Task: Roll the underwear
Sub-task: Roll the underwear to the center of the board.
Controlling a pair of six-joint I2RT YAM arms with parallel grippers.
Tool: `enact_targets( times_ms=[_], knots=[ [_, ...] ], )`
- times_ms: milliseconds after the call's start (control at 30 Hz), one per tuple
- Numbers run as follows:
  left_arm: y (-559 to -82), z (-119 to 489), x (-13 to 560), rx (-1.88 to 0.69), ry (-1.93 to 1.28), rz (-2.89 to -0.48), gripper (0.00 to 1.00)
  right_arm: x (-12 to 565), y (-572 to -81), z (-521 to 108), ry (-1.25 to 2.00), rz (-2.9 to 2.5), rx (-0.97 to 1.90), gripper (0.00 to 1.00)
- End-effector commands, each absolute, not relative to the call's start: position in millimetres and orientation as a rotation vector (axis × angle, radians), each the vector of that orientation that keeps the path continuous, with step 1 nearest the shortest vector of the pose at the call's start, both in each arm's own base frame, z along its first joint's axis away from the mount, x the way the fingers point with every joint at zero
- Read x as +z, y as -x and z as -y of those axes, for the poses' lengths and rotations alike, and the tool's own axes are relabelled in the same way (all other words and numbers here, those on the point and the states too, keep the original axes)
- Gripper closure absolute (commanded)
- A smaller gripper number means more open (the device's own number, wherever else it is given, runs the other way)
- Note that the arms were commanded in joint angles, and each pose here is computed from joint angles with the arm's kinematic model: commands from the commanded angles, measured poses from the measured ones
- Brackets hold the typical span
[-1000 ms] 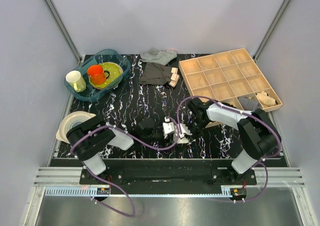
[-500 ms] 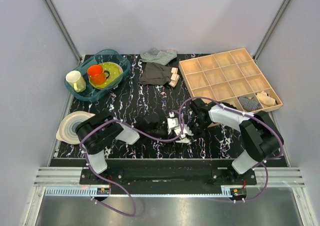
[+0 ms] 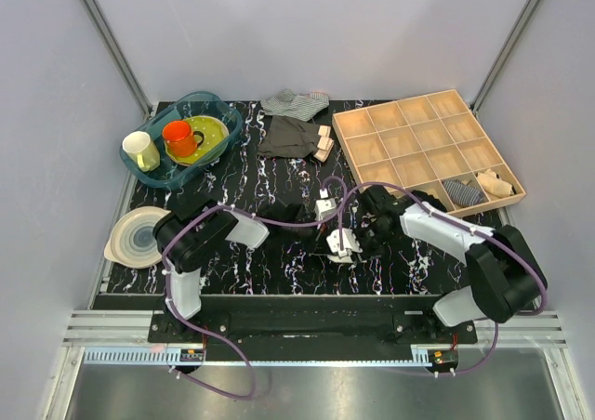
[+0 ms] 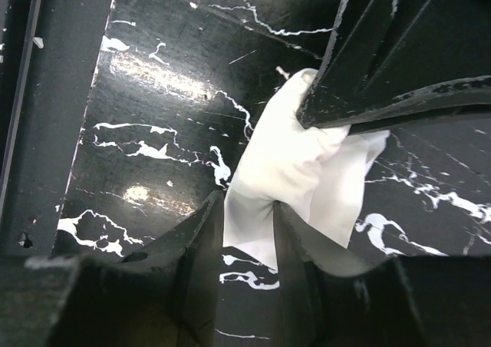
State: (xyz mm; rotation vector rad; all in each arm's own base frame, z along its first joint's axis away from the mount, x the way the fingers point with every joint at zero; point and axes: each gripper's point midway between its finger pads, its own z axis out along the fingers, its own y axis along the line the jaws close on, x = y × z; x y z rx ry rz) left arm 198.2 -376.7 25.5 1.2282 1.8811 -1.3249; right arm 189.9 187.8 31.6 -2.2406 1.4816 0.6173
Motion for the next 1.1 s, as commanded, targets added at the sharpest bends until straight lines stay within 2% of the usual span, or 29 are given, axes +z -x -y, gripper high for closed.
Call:
enact_targets(
  times_ms=[0,133,367,667,900,1067],
  knots=[
    [-173,340,-27,-1.359,-1.128,-2.272,1.00,53,-205,-194,2.145,-1.440,0.541,0.58],
    [-179,340,-25,-1.381,-1.080,-2.340,1.00,62,-210,-185,2.091,-1.477,0.501,0.57],
    [-187,338,-25,-1.420,-0.977,-2.454,1.00,76,-195,-185,2.068,-1.411,0.551,0.49],
    [-190,344,-30,-1.500,-0.911,-2.523,1.00,57,-184,-198,2.151,-1.352,0.578,0.40],
    [-193,347,-35,-1.560,-0.879,-2.561,1.00,35,-193,-209,2.212,-1.343,0.488,0.38],
    [-196,347,-35,-1.555,-0.868,-2.553,0.99,21,-200,-206,2.237,-1.370,0.427,0.42]
  ],
)
